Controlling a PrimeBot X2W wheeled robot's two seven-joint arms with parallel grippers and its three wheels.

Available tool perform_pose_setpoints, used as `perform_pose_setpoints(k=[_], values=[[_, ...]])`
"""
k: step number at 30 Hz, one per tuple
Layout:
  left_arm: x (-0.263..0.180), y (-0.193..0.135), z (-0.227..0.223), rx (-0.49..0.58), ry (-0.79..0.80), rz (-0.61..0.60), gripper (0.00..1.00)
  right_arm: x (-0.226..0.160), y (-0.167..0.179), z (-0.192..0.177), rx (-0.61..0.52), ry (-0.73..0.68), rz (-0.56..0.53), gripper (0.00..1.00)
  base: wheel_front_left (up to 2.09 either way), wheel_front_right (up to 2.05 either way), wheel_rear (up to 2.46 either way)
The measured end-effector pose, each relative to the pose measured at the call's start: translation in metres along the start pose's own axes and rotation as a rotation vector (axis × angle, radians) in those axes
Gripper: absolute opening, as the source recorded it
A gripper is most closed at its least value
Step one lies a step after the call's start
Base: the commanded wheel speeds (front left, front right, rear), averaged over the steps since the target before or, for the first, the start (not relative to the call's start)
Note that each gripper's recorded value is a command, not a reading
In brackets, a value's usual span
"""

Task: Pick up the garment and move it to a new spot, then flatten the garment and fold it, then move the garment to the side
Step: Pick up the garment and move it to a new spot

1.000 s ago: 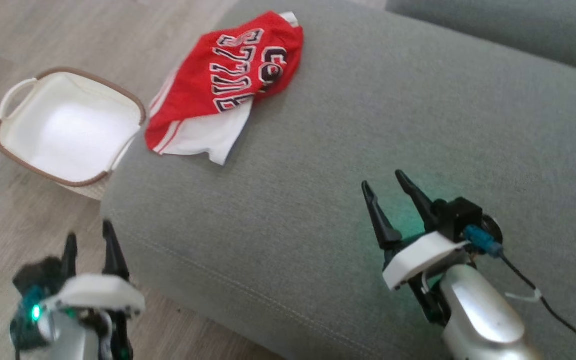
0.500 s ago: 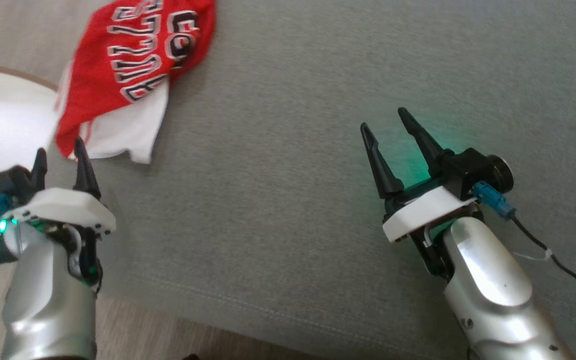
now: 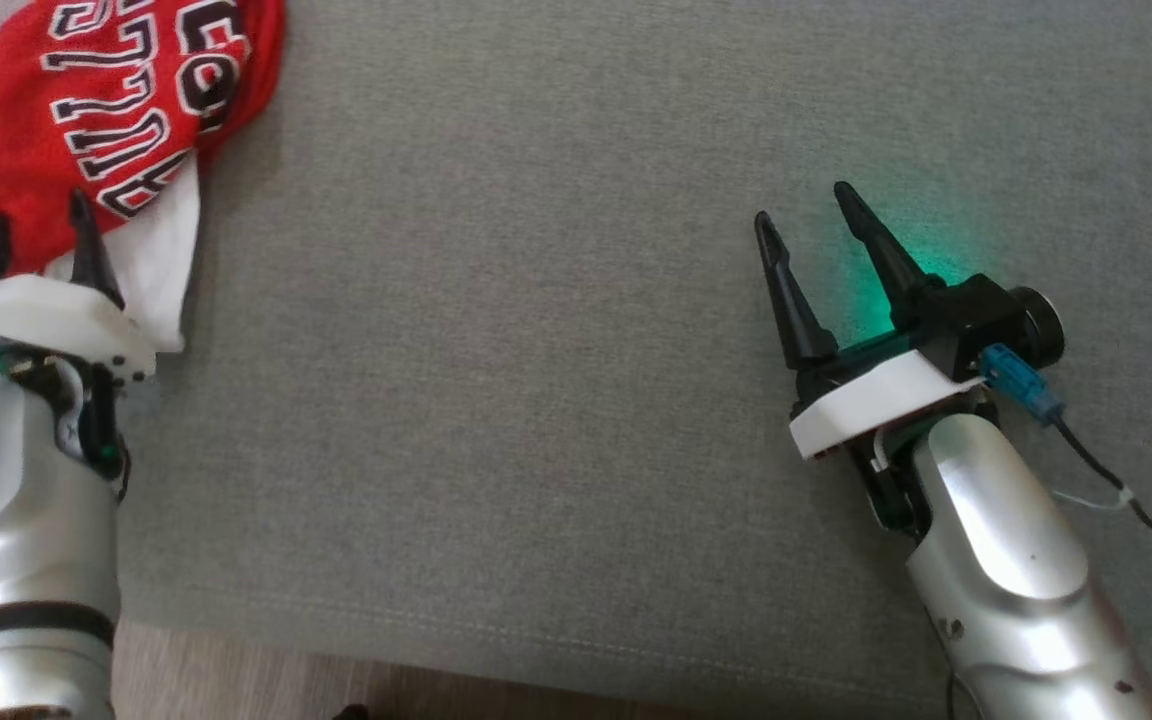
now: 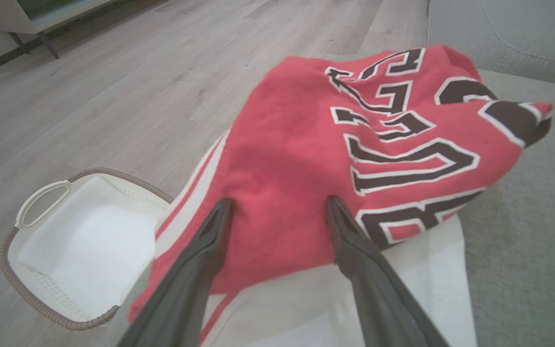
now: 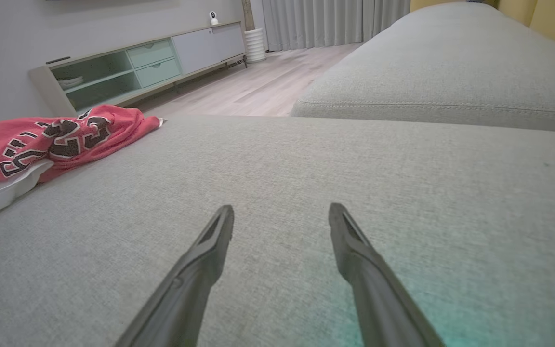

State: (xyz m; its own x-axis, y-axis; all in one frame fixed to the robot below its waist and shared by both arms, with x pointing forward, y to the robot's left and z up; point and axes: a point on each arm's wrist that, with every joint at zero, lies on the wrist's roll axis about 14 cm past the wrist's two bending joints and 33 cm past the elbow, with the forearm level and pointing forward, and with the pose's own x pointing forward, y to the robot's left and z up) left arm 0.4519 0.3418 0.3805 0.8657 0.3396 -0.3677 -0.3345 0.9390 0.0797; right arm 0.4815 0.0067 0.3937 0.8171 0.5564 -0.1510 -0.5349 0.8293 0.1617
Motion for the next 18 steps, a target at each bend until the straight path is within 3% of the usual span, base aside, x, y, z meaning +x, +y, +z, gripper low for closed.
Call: perform_pose_setpoints(k=[4, 5, 6, 7, 14, 15, 17, 18], values=[[0.008, -0.003, -0.018, -0.002, 0.073, 0.001, 0.97, -0.003, -0.012, -0.002, 0.0, 0.003, -0.03, 1.0, 0.0, 0.0, 0.0], [0.01, -0.004, -0.022, -0.008, 0.097, 0.002, 0.64, -0.003, -0.016, -0.001, -0.001, 0.001, -0.041, 1.0, 0.0, 0.0, 0.0], [0.013, -0.006, -0.024, -0.008, 0.107, -0.003, 0.22, -0.004, -0.021, 0.0, -0.002, -0.001, -0.052, 1.0, 0.0, 0.0, 0.0], [0.016, -0.008, -0.025, -0.006, 0.114, -0.008, 0.0, -0.005, -0.025, 0.0, -0.001, -0.001, -0.063, 1.0, 0.0, 0.0, 0.0], [0.027, -0.026, -0.01, 0.013, 0.084, -0.07, 0.0, -0.016, -0.043, 0.001, 0.004, 0.0, -0.123, 1.0, 0.0, 0.0, 0.0], [0.029, -0.03, 0.001, 0.024, 0.055, -0.091, 0.0, -0.018, -0.046, 0.003, 0.008, -0.004, -0.135, 1.0, 0.0, 0.0, 0.0], [0.035, -0.059, 0.076, 0.056, -0.158, -0.181, 0.0, -0.028, -0.054, 0.02, 0.027, -0.04, -0.172, 1.0, 0.0, 0.0, 0.0], [0.035, -0.059, 0.076, 0.056, -0.158, -0.181, 0.0, -0.028, -0.054, 0.02, 0.027, -0.04, -0.172, 1.0, 0.0, 0.0, 0.0]])
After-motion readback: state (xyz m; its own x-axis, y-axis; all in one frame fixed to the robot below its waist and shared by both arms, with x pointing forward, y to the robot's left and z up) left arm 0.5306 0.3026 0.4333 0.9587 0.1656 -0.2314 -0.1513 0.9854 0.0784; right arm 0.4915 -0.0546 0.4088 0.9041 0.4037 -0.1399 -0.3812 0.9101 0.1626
